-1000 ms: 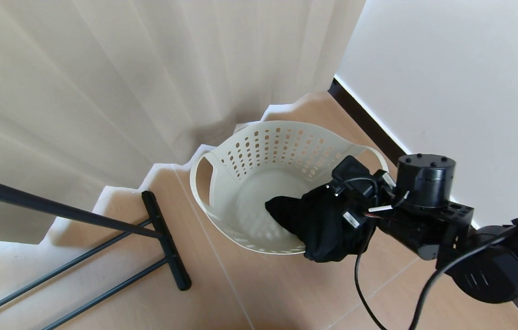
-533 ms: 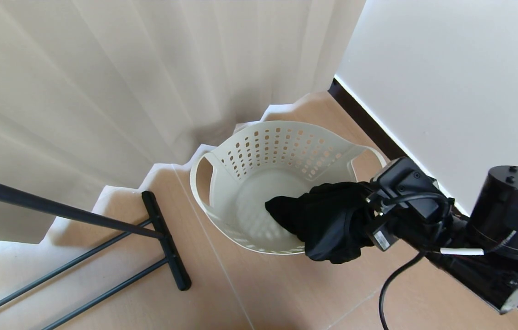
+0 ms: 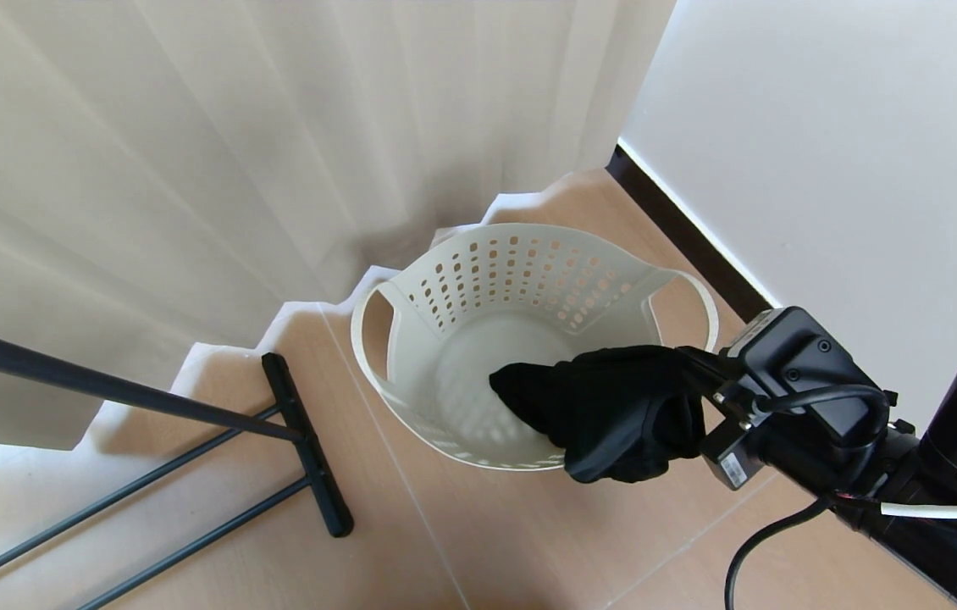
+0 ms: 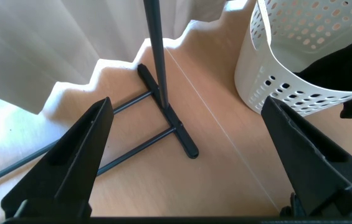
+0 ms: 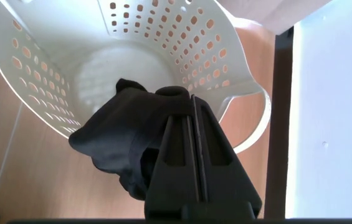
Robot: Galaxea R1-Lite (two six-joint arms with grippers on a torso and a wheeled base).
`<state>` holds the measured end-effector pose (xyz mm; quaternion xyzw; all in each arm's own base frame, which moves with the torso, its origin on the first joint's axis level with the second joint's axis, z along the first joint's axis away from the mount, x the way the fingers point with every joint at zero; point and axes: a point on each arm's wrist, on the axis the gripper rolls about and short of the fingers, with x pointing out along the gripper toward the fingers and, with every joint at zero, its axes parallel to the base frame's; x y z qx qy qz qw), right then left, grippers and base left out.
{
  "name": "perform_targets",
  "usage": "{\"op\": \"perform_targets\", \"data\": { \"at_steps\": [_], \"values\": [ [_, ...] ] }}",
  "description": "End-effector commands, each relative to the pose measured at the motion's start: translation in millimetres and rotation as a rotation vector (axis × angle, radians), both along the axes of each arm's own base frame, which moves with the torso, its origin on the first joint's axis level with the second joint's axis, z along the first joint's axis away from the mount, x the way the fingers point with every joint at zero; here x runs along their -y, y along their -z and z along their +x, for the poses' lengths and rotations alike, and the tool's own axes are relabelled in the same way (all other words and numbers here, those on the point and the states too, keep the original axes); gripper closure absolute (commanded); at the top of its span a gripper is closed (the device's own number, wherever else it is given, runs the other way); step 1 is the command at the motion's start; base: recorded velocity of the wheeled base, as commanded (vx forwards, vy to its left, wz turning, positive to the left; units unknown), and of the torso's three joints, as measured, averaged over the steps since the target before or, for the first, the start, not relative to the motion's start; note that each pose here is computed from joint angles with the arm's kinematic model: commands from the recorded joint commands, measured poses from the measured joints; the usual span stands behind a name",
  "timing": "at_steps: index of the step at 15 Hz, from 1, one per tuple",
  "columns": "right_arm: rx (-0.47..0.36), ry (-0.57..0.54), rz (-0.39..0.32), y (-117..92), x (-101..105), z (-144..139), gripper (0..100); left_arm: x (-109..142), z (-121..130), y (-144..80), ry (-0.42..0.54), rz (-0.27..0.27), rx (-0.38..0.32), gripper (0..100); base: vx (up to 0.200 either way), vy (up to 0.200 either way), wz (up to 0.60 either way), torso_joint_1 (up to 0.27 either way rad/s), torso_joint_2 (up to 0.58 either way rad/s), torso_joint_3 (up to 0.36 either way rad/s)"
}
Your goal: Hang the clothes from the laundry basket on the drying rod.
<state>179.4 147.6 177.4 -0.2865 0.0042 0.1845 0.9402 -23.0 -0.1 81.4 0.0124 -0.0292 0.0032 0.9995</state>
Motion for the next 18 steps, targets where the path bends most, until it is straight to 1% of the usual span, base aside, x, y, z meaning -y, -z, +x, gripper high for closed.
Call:
{"op": "perform_targets", "data": {
  "at_steps": [1, 5, 9, 18],
  "values": [
    [0.0, 0.001, -0.001, 0.3, 0.3, -0.1, 100, 0.0, 0.1, -0.1, 0.0, 0.0, 0.0, 0, 0.0, 0.0, 0.0, 0.0, 0.0, 0.0],
    [0.002, 0.002, 0.001, -0.4, 1.0, -0.2, 100, 0.0, 0.1, -0.1, 0.0, 0.0, 0.0, 0, 0.0, 0.0, 0.0, -0.002, 0.0, 0.097],
    [0.002, 0.004, 0.001, -0.4, 1.2, 0.5, 100, 0.0, 0.1, -0.1, 0.0, 0.0, 0.0, 0, 0.0, 0.0, 0.0, 0.001, 0.0, 0.195],
    [-0.001, 0.047, 0.0, 0.3, 7.6, 10.1, 100, 0.0, 0.1, -0.1, 0.0, 0.0, 0.0, 0, 0.0, 0.0, 0.0, 0.004, 0.0, 0.203]
  ]
}}
